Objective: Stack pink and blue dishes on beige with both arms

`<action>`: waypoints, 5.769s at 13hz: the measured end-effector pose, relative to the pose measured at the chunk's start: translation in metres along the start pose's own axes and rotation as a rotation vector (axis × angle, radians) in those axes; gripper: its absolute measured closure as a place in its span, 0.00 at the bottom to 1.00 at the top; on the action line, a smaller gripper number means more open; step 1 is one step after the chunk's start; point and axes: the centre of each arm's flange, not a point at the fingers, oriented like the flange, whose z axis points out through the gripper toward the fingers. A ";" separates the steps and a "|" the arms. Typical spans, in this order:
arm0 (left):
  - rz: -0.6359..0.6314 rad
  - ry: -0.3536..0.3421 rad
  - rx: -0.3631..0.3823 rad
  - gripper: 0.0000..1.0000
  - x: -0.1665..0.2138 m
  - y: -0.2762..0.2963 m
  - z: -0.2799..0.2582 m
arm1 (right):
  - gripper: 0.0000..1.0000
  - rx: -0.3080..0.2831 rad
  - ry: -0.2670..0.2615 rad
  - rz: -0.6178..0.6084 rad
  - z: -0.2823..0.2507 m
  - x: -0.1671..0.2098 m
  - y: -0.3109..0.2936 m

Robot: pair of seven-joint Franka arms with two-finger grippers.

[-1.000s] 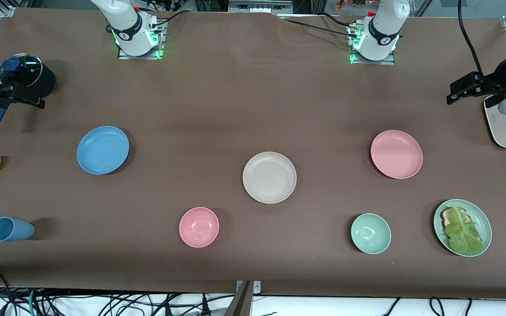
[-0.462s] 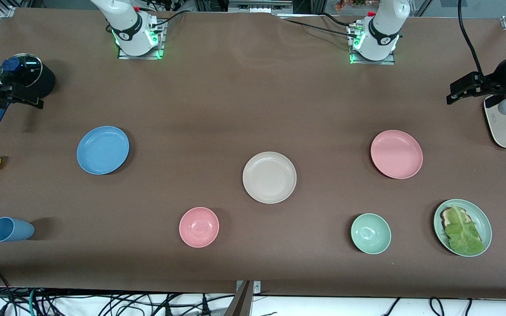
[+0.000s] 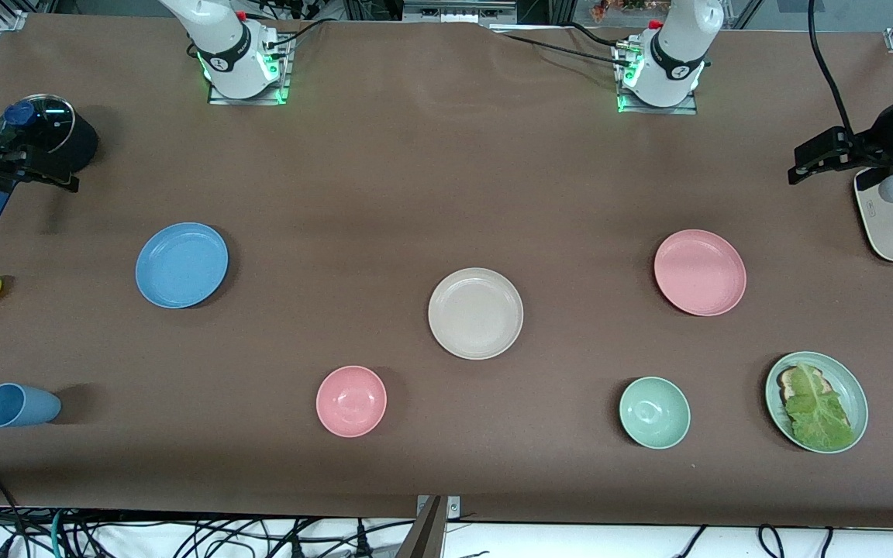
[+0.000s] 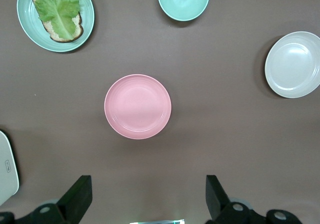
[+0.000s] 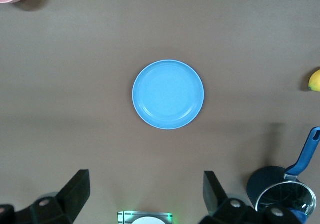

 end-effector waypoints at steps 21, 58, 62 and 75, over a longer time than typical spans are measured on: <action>-0.048 -0.096 0.011 0.00 0.068 -0.032 0.100 | 0.00 -0.009 -0.001 -0.003 0.000 0.000 -0.001; 0.025 0.007 -0.453 0.02 0.028 -0.258 0.403 | 0.00 -0.007 -0.030 -0.002 0.002 -0.003 -0.001; -0.056 0.010 -0.495 0.03 0.006 -0.255 0.431 | 0.00 -0.007 -0.031 -0.002 0.002 -0.003 -0.001; -0.071 0.025 -0.490 0.06 0.012 -0.230 0.436 | 0.00 -0.007 -0.036 -0.002 0.003 -0.004 -0.001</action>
